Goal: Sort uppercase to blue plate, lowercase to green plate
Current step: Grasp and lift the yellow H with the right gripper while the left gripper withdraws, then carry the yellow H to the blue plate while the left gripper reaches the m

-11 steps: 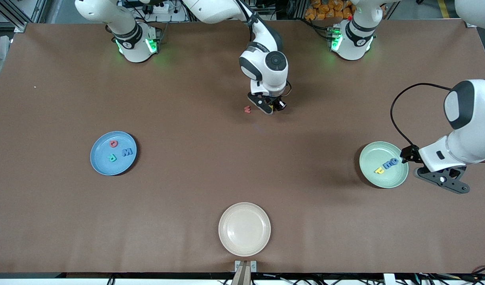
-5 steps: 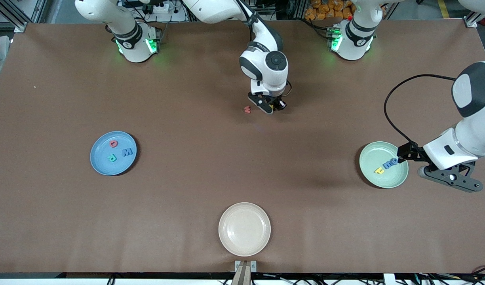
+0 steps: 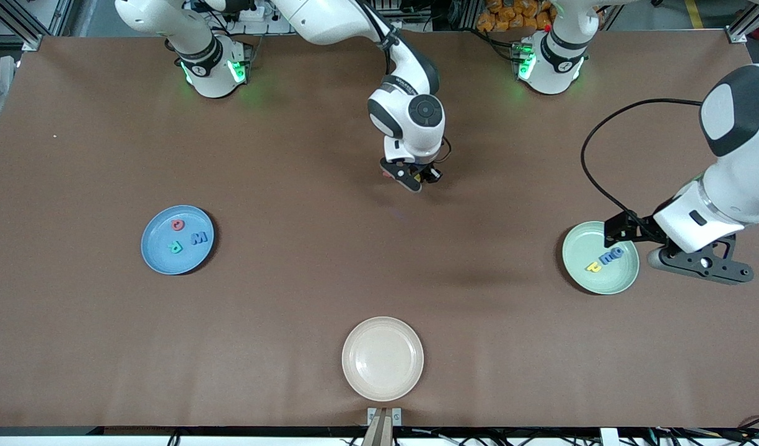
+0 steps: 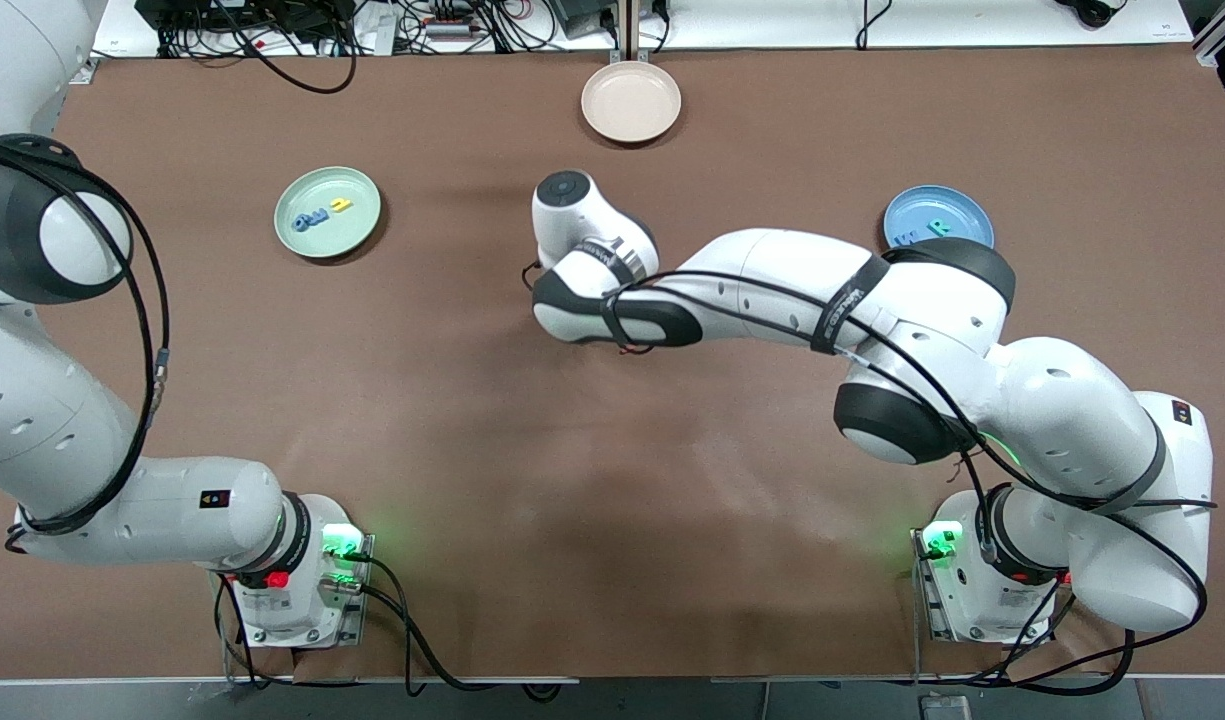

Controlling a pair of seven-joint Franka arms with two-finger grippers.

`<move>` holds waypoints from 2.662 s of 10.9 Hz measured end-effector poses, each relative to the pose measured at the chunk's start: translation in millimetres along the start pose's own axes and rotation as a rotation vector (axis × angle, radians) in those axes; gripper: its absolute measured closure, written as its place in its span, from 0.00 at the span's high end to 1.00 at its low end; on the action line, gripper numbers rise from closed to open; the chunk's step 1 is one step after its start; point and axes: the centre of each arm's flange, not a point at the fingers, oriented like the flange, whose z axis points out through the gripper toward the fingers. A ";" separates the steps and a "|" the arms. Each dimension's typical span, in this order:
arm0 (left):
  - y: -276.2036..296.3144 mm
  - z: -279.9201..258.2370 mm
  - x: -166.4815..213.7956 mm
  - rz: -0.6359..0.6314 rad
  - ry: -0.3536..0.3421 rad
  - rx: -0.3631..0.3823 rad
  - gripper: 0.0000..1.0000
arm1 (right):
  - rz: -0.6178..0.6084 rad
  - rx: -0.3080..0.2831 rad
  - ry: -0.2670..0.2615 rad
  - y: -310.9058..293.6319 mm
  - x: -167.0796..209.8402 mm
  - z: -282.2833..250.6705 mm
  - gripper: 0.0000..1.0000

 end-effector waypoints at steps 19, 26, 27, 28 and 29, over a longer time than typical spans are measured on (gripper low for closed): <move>379.6 143.6 -117.9 -0.012 -0.099 0.035 1.00 | -0.819 -0.226 -0.093 137.3 460.3 -92.6 0.35; 446.6 223.5 -160.5 -0.172 -0.152 0.009 1.00 | -0.998 -0.203 -0.087 263.7 535.9 -110.5 0.35; 450.4 234.1 -168.1 -0.187 -0.153 -0.002 1.00 | -1.008 -0.193 -0.084 280.2 538.7 -106.6 0.35; 453.1 246.5 -176.7 -0.196 -0.155 -0.006 1.00 | -1.014 -0.183 -0.079 295.9 538.8 -102.2 0.35; 454.1 260.1 -184.9 -0.199 -0.155 0.007 1.00 | -1.022 -0.176 -0.072 309.4 536.5 -98.1 0.35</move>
